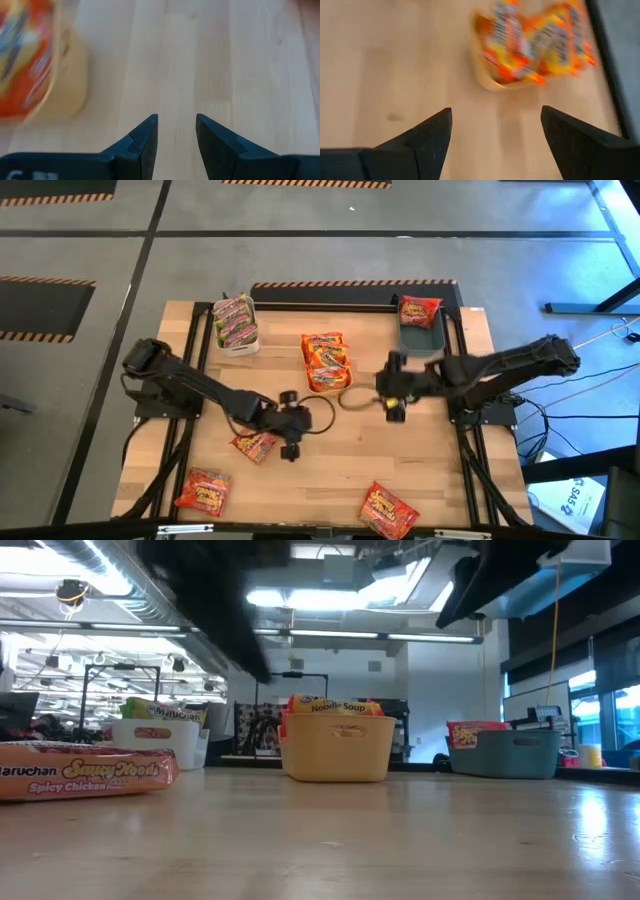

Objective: Sort Maruchan noodles
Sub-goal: Put the top red noodle pack into the green bin

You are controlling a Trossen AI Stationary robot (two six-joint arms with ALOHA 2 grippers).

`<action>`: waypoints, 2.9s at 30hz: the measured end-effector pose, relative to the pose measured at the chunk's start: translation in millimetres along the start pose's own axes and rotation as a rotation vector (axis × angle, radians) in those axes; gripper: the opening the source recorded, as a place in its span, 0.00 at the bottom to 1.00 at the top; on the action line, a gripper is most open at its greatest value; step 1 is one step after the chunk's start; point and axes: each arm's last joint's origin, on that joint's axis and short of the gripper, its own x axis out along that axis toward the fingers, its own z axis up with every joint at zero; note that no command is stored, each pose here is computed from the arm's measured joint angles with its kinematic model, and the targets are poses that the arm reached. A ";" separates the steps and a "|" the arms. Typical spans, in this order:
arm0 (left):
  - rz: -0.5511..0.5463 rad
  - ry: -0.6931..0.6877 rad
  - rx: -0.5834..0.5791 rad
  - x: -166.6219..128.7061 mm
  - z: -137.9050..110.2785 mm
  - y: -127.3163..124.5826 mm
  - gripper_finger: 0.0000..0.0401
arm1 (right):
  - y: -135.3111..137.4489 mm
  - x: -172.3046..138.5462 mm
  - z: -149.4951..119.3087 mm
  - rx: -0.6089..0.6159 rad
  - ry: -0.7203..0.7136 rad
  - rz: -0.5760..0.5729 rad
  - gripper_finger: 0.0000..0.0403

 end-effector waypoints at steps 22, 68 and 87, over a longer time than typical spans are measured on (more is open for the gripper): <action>0.381 0.643 -0.614 -62.9 -96.1 -39.5 0.32 | 76.1 48.4 -65.8 0.074 -0.198 0.209 0.72; -0.146 0.021 -0.162 7.9 -68.2 -42.7 0.32 | 86.7 56.8 -42.1 0.067 -0.427 0.232 0.72; 0.143 0.409 -0.351 -57.3 -148.7 -63.1 0.32 | 102.6 83.3 -42.7 0.057 -0.415 0.298 0.72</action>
